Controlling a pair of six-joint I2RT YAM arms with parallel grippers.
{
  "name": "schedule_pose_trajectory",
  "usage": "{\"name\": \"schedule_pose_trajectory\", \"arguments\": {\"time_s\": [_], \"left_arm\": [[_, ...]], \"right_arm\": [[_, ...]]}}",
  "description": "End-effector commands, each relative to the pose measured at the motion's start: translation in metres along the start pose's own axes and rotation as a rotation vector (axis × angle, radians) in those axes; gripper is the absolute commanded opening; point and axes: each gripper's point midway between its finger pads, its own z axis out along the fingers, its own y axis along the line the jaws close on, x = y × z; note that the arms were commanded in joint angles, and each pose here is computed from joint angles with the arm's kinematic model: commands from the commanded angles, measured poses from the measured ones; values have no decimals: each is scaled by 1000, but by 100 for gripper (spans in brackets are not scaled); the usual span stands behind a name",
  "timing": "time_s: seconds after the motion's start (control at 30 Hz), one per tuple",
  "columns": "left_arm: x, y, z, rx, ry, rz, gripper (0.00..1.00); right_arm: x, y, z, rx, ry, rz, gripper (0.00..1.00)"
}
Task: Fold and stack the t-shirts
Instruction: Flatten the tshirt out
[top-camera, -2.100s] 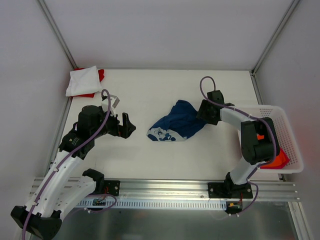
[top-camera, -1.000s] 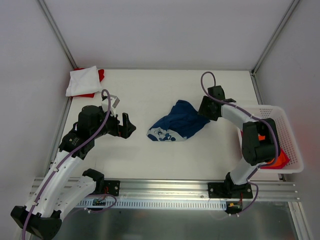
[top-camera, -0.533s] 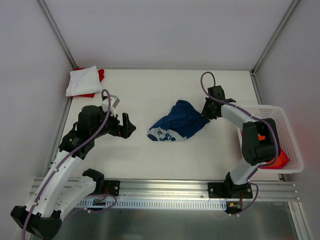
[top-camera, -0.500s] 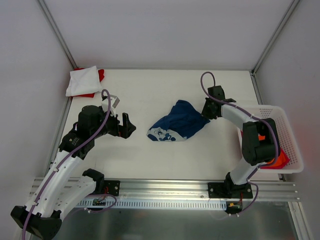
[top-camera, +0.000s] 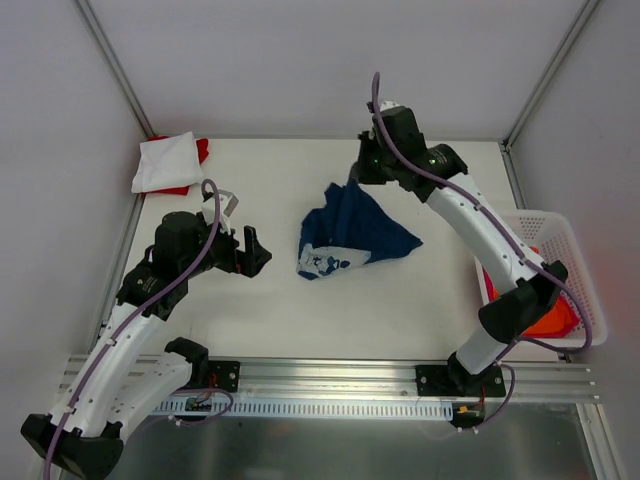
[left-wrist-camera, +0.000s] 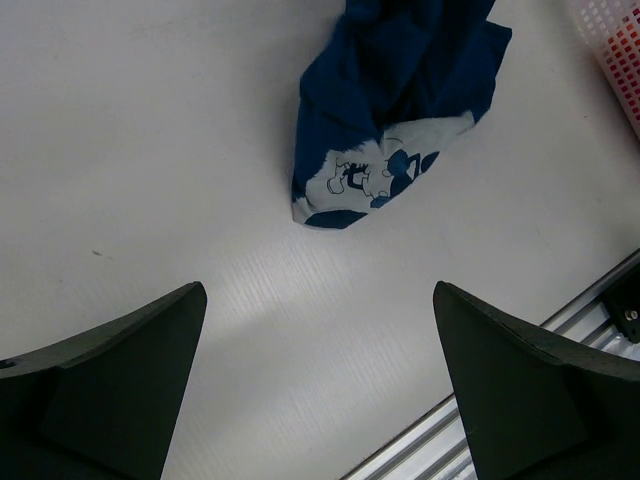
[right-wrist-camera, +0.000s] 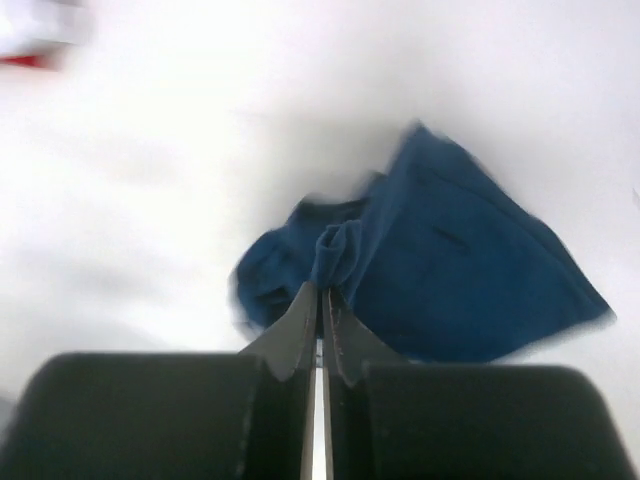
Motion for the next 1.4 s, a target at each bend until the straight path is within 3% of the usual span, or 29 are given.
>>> {"name": "schedule_pose_trajectory", "arguments": {"time_s": [0.0,0.03,0.13,0.33,0.9,1.1,1.27,1.37], "left_arm": [[-2,-5,-3,21,-16,29,99],[-2,-5,-3,24,-16,29,99],[-3,-6,-5,28,-24,31,99],[-5,-8,-7,31,-34,35,99],[4,-8,4,51,24,29,99],[-5,-16,19,91,104,-10,99],[-22,-32,37,114,148,-134,99],[-21,-45,61,72,197,-80,99]], "right_arm": [[-27,64,-118,-135,-110,-162,0],[-49,85,-151,-206,-185,-176,0],[-43,128,-222,-367,-247,-250,0],[2,183,-305,-631,-285,-370,0],[-6,128,-288,-342,-382,-383,0],[-5,77,-296,-241,-428,-318,0],[-6,28,-309,-152,-490,-245,0],[-11,-1,-317,-72,-524,-218,0]]}}
